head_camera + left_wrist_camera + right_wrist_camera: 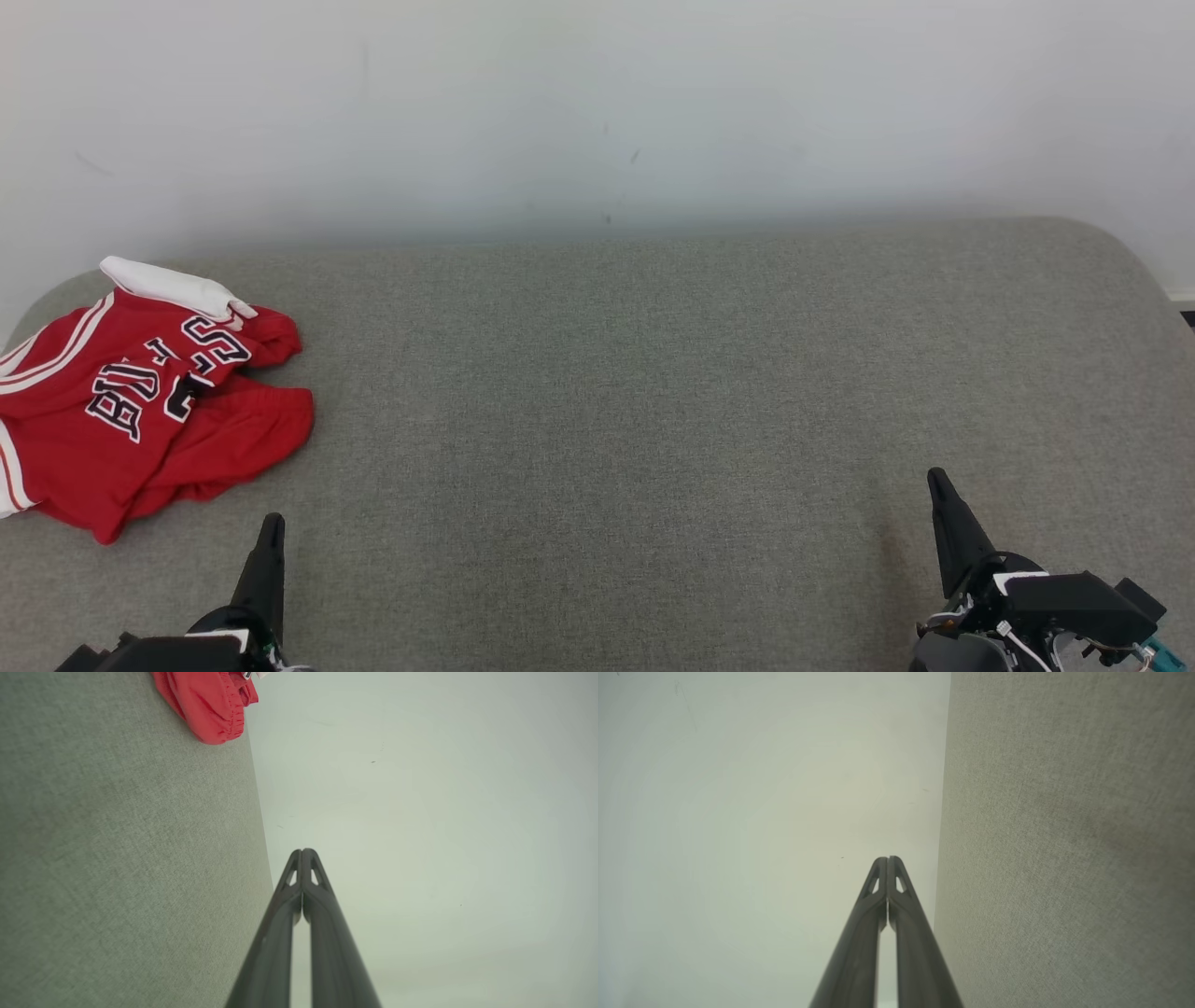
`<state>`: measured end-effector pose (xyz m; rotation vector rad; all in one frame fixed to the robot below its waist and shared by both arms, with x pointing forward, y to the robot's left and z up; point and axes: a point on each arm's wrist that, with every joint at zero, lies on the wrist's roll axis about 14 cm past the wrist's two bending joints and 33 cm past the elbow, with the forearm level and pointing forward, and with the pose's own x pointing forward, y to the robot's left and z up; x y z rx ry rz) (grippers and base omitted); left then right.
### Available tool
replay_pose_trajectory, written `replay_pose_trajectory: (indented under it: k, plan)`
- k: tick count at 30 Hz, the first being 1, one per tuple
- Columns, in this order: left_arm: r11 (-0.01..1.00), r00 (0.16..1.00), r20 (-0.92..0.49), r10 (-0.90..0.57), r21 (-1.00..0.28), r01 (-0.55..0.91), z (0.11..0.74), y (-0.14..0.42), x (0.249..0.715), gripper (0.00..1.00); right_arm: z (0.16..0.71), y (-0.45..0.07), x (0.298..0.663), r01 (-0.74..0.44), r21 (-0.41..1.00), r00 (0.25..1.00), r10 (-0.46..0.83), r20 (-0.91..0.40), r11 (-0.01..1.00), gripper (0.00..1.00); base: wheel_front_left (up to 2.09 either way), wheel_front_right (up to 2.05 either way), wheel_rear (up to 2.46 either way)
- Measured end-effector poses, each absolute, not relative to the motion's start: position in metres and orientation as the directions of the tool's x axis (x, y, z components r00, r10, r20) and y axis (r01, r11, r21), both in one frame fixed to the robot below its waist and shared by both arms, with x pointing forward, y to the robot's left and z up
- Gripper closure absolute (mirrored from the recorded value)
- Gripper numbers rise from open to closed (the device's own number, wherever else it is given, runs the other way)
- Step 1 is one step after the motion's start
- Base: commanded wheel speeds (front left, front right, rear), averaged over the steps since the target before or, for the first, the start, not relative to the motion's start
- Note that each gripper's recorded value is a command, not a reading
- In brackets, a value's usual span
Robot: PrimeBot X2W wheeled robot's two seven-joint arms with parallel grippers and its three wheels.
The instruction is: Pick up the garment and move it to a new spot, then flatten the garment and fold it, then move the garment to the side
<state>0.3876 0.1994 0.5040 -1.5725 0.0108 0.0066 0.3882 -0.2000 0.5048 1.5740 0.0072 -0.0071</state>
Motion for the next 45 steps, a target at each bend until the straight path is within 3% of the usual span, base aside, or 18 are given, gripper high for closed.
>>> replay_pose_trajectory:
  k: [33,34,39,45]
  plan:
    - [-0.002,1.000,-0.011,-0.003,-1.000,-0.011,0.504,0.199,0.388,1.00,0.505,-0.200,0.388,0.009,1.000,1.000,0.000,-0.009,-0.003,1.00,0.00,0.00,0.00]
    - [-0.002,1.000,-0.016,-0.003,-1.000,-0.016,0.502,0.199,0.387,0.00,0.502,-0.200,0.387,0.016,1.000,1.000,0.000,-0.016,-0.004,0.00,0.00,0.00,0.00]
    - [-0.012,0.996,-0.085,-0.004,-0.996,-0.085,0.479,0.197,0.376,0.00,0.477,-0.200,0.376,0.093,0.996,0.996,-0.003,-0.093,-0.011,0.00,0.00,0.00,0.00]
    - [0.018,0.997,-0.076,0.012,-0.997,-0.076,0.482,0.196,0.376,0.00,0.480,-0.196,0.376,0.085,0.996,0.996,-0.008,-0.085,0.016,0.00,0.00,0.00,0.00]
